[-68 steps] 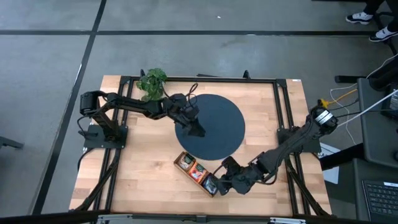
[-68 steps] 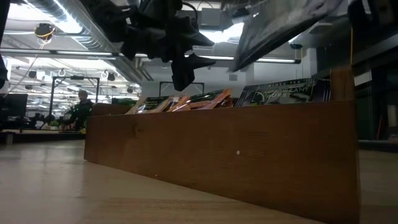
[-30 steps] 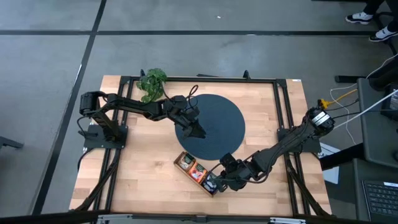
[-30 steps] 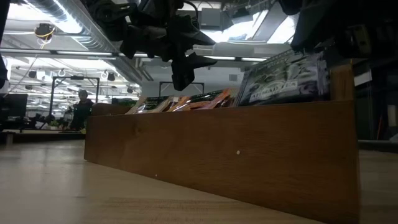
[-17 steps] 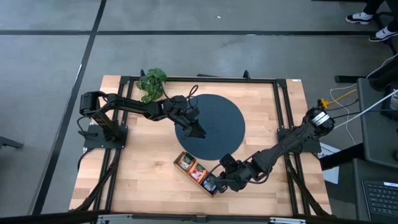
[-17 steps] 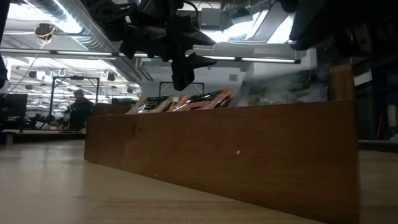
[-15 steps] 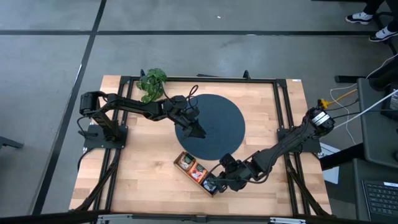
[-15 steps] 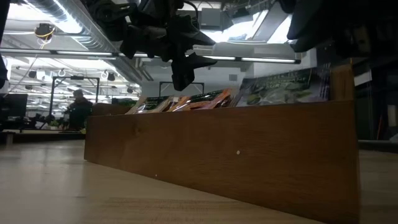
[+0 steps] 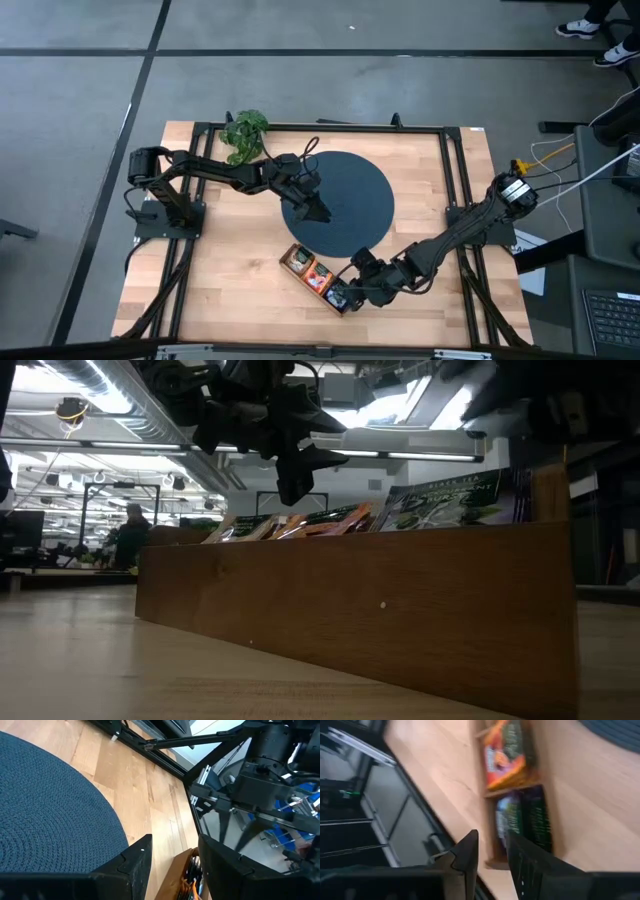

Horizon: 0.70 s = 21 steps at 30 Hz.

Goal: Pick & Place Tea
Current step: Return to Home Position

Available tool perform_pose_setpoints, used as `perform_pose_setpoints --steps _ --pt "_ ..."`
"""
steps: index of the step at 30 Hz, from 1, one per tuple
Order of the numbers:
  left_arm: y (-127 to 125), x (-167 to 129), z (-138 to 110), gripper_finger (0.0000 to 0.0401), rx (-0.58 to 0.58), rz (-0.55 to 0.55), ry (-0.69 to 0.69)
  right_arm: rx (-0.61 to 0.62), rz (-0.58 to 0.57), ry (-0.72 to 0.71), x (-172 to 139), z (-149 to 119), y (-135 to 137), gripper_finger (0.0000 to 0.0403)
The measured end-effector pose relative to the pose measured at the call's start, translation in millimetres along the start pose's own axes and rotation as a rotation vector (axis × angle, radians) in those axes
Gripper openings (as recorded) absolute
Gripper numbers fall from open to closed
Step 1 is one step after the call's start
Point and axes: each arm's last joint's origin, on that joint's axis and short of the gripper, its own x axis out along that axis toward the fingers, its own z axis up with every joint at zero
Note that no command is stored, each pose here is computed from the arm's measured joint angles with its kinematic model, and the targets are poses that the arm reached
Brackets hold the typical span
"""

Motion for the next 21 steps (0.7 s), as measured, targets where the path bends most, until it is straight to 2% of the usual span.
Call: perform_pose_setpoints --steps 4,7,8,11,13,14,19,21 --pt "0 0 0 0.0157 -0.006 0.0 0.0 0.02 0.067 -0.043 1 7 7 0.0102" --pt "0 0 0 0.0157 -0.007 0.001 0.0 -0.175 0.1 -0.147 0 11 12 0.0102" --pt "0 0 0 0.0157 -0.007 0.001 0.0 -0.204 0.092 -0.186 0 13 10 0.0102" --pt "0 0 0 0.0157 -0.007 0.001 0.0 -0.228 0.077 -0.212 -1 13 -9 0.0102" --pt "0 0 0 0.0157 -0.022 0.0 0.0 -0.244 0.128 -0.249 -2 11 -26 0.0102" --pt "0 0 0 0.0157 -0.036 0.0 0.0 -0.281 0.182 -0.274 -5 8 -34 0.0102" --pt "0 0 0 0.0157 -0.067 0.0 0.0 -0.427 0.598 -0.417 -24 1 -81 0.0102" --pt "0 0 1 0.0157 -0.07 -0.003 -0.005 -0.484 0.711 -0.469 -31 3 -106 0.0102"
